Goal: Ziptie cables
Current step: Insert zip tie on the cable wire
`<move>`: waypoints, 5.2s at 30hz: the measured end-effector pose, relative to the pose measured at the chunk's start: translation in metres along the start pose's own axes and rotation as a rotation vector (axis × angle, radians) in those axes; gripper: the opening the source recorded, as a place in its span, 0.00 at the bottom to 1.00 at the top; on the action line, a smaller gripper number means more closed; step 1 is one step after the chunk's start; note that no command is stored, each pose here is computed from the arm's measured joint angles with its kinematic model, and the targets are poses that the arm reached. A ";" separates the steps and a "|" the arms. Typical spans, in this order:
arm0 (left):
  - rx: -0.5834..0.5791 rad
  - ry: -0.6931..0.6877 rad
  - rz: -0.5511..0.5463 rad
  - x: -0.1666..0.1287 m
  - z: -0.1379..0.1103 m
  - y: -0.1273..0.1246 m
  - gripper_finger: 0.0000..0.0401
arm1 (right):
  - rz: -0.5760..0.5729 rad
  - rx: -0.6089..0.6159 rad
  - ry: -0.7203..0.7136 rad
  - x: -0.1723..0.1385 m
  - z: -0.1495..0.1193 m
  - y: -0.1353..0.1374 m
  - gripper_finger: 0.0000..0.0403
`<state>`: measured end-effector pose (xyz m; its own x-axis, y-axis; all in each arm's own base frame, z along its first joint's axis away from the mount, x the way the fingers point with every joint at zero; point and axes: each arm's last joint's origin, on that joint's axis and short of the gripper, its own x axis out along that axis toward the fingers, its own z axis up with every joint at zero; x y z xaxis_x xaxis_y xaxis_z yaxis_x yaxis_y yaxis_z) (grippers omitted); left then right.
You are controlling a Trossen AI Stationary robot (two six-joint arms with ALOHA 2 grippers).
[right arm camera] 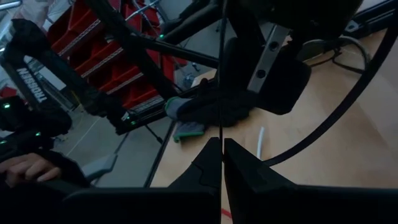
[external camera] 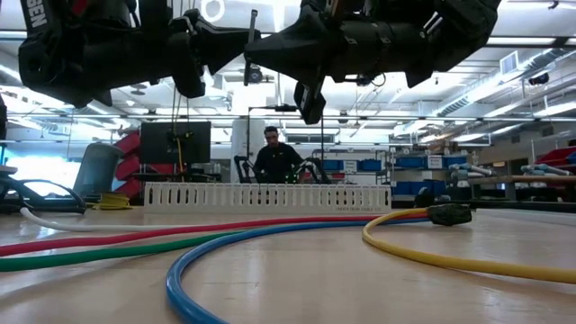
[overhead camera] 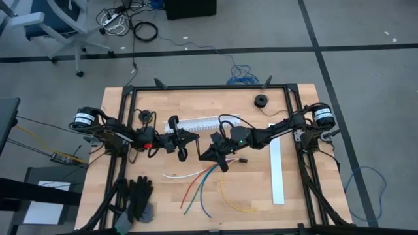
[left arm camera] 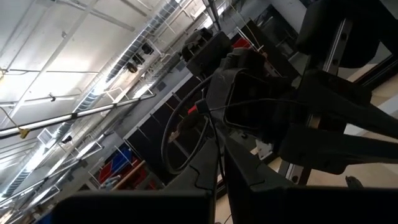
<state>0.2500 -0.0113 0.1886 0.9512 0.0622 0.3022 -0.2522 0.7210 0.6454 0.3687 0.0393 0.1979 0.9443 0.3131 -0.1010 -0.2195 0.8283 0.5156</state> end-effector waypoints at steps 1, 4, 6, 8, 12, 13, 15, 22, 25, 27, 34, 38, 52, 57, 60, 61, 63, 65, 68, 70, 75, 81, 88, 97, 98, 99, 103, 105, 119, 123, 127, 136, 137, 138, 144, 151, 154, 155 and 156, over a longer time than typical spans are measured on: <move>0.000 0.000 0.000 0.000 0.000 0.000 0.00 | -0.005 -0.001 -0.002 0.000 0.000 0.000 0.00; 0.000 0.001 0.000 0.000 0.000 0.000 0.00 | -0.006 -0.005 -0.003 0.000 0.000 0.000 0.00; 0.000 0.001 0.000 0.000 0.000 0.000 0.00 | -0.006 -0.007 -0.004 0.000 0.000 0.000 0.00; 0.000 0.001 0.000 0.000 0.000 0.000 0.00 | -0.006 -0.011 -0.006 0.000 0.000 0.000 0.00; -0.003 0.001 0.001 0.000 0.000 0.000 0.00 | 0.002 -0.030 -0.014 0.000 0.001 0.001 0.00; -0.003 0.001 0.001 0.000 0.000 0.000 0.00 | 0.003 -0.031 -0.016 0.000 0.001 0.002 0.00; -0.004 0.001 0.001 0.000 0.000 0.000 0.00 | 0.004 -0.031 -0.019 0.000 0.001 0.002 0.00; -0.004 0.001 0.000 0.000 0.000 0.000 0.00 | 0.011 -0.027 -0.017 0.000 0.001 0.002 0.00; -0.004 0.001 0.000 0.000 0.000 0.000 0.00 | 0.012 -0.014 -0.016 0.000 0.001 0.002 0.00; -0.006 0.001 0.001 0.000 0.000 0.000 0.00 | 0.012 -0.010 -0.014 0.000 0.001 0.002 0.00; -0.068 -0.001 0.001 0.000 0.000 0.000 0.00 | 0.037 -0.006 0.005 0.001 -0.003 0.007 0.00; -0.087 0.000 0.000 0.000 0.000 0.000 0.00 | 0.051 -0.006 0.014 0.003 -0.006 0.012 0.00; -0.076 0.001 0.000 0.000 0.000 0.000 0.00 | 0.002 0.023 0.031 0.002 -0.006 0.007 0.00; -0.057 -0.004 -0.009 0.000 0.000 -0.001 0.00 | -0.007 0.024 0.025 0.001 -0.004 0.003 0.00; -0.054 -0.010 -0.021 0.000 0.000 -0.001 0.00 | -0.013 0.033 0.021 0.001 -0.003 0.001 0.00; -0.053 -0.010 -0.024 0.000 0.000 -0.001 0.00 | -0.012 0.040 0.023 0.000 -0.003 0.001 0.00; -0.052 -0.007 -0.028 0.000 0.000 -0.002 0.00 | -0.010 0.050 0.027 0.000 -0.003 0.000 0.00; -0.049 -0.007 -0.029 0.000 0.000 -0.002 0.00 | -0.009 0.051 0.028 0.000 -0.003 0.000 0.00; -0.028 -0.014 -0.038 0.000 0.000 -0.002 0.00 | -0.010 0.060 0.028 0.000 -0.003 0.000 0.00; -0.017 -0.028 -0.051 0.000 0.000 -0.003 0.00 | -0.010 0.062 0.028 0.000 -0.003 0.000 0.00; 0.003 -0.017 -0.077 0.000 -0.001 -0.005 0.00 | 0.001 0.055 -0.002 0.000 0.001 0.000 0.00; 0.014 -0.007 -0.088 0.000 -0.002 -0.006 0.00 | 0.023 0.051 -0.026 0.000 0.003 0.001 0.00; 0.029 -0.039 -0.177 -0.001 -0.001 -0.012 0.00 | -0.035 0.096 -0.076 -0.005 0.015 -0.016 0.00; 0.039 0.044 -0.137 -0.001 -0.004 -0.013 0.00 | 0.128 0.092 -0.087 -0.004 0.017 -0.002 0.00; 0.046 0.049 -0.133 -0.001 -0.004 -0.013 0.00 | 0.128 0.100 -0.074 -0.004 0.015 0.000 0.00; 0.056 0.050 -0.130 -0.001 -0.005 -0.013 0.00 | 0.121 0.111 -0.061 -0.003 0.014 0.000 0.00; 0.059 0.042 -0.127 -0.001 -0.004 -0.013 0.00 | 0.097 0.145 -0.041 -0.002 0.011 -0.001 0.00; 0.061 0.042 -0.125 -0.001 -0.004 -0.012 0.00 | 0.094 0.150 -0.045 -0.003 0.011 -0.001 0.00; 0.061 0.043 -0.138 -0.002 -0.004 -0.014 0.00 | 0.085 0.083 -0.071 -0.003 0.012 0.000 0.05; 0.058 0.038 -0.148 -0.002 -0.002 -0.016 0.00 | 0.070 0.077 -0.087 -0.003 0.014 -0.003 0.07; 0.057 0.033 -0.153 -0.002 -0.001 -0.017 0.00 | 0.048 0.060 -0.100 -0.004 0.016 -0.005 0.09; 0.055 0.031 -0.160 -0.003 0.000 -0.019 0.00 | 0.038 0.047 -0.090 -0.004 0.015 -0.006 0.01; 0.055 0.031 -0.160 -0.003 0.000 -0.019 0.00 | 0.038 0.047 -0.090 -0.004 0.015 -0.006 0.00; 0.055 0.031 -0.161 -0.003 0.000 -0.019 0.00 | 0.035 0.047 -0.092 -0.004 0.015 -0.007 0.00; 0.052 0.027 -0.194 -0.003 0.000 -0.022 0.00 | 0.040 0.058 -0.131 -0.005 0.020 -0.009 0.00; 0.061 0.024 -0.203 -0.004 0.004 -0.026 0.00 | 0.059 0.098 -0.132 -0.007 0.023 -0.011 0.00; 0.064 0.027 -0.205 -0.005 0.004 -0.026 0.00 | 0.050 0.103 -0.117 -0.006 0.021 -0.012 0.00; 0.065 0.029 -0.200 -0.005 0.004 -0.026 0.00 | 0.052 0.098 -0.126 -0.006 0.022 -0.012 0.00; 0.065 0.031 -0.190 -0.004 0.004 -0.025 0.00 | 0.057 0.089 -0.137 -0.007 0.023 -0.011 0.00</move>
<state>0.2516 -0.0327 0.1737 0.9875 -0.0492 0.1496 -0.0775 0.6755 0.7333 0.3705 0.0173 0.2123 0.9569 0.2870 0.0442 -0.2567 0.7650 0.5907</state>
